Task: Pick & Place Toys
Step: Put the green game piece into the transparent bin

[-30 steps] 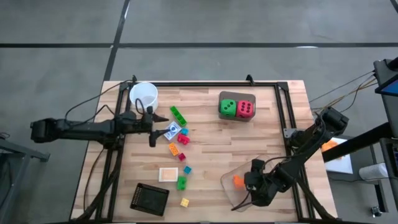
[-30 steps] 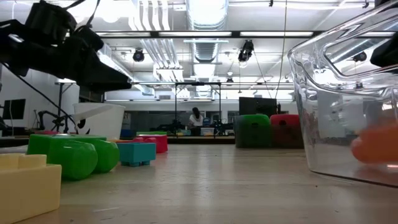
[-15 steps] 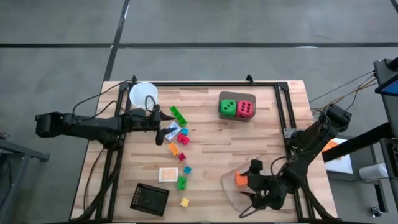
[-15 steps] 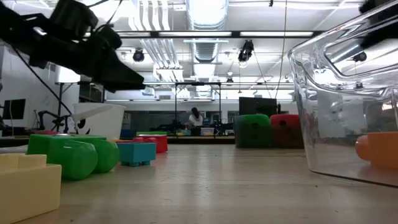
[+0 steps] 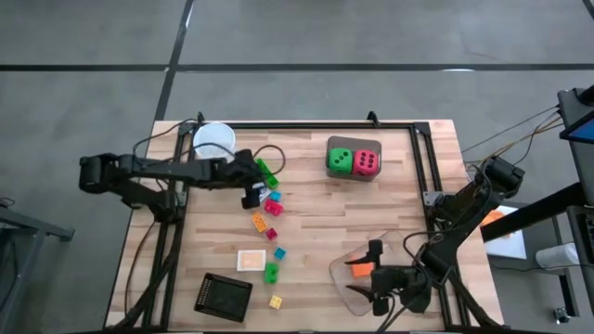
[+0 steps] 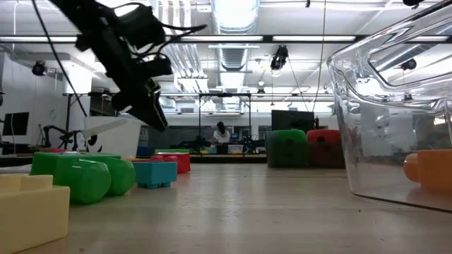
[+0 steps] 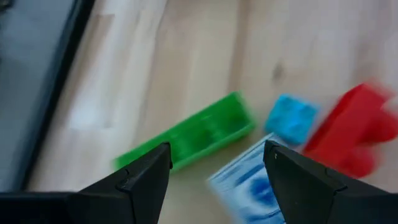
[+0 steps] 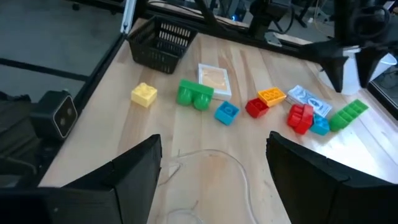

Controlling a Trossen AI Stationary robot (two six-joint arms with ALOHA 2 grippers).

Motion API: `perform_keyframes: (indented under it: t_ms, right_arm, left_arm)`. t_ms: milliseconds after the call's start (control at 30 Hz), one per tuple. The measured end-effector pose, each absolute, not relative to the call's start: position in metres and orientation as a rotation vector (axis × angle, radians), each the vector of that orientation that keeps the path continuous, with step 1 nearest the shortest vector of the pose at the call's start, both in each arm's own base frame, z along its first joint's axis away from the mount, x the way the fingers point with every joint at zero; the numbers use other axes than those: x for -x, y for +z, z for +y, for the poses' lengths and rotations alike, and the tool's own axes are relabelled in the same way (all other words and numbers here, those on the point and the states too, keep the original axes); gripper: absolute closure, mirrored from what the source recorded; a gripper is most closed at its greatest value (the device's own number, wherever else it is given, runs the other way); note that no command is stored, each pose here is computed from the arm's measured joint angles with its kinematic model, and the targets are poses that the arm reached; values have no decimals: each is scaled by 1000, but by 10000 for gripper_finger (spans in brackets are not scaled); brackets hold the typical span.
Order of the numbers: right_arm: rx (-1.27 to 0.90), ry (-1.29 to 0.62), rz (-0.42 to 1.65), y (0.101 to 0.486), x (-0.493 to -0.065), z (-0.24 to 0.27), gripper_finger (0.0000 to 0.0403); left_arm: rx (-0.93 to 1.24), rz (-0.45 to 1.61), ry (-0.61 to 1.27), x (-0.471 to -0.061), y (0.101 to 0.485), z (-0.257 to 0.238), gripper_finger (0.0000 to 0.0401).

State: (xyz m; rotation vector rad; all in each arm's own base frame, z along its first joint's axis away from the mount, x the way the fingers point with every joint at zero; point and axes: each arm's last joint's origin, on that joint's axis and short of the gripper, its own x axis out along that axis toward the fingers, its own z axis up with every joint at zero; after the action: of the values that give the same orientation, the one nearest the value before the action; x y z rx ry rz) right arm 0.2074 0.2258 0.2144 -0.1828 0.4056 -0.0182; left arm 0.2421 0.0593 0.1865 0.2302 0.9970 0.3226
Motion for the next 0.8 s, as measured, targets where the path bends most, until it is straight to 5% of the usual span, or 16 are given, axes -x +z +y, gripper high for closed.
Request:
perform_keyframes:
  t_ms: [300,800]
  right_arm:
    - [222,-6,395,216,-208,226,124]
    - [228,58,194,205,-198,214,124]
  left_arm:
    - [-462,1201,238,-270,193,74,146]
    - [-458,1347,110,-283,165,106,146]
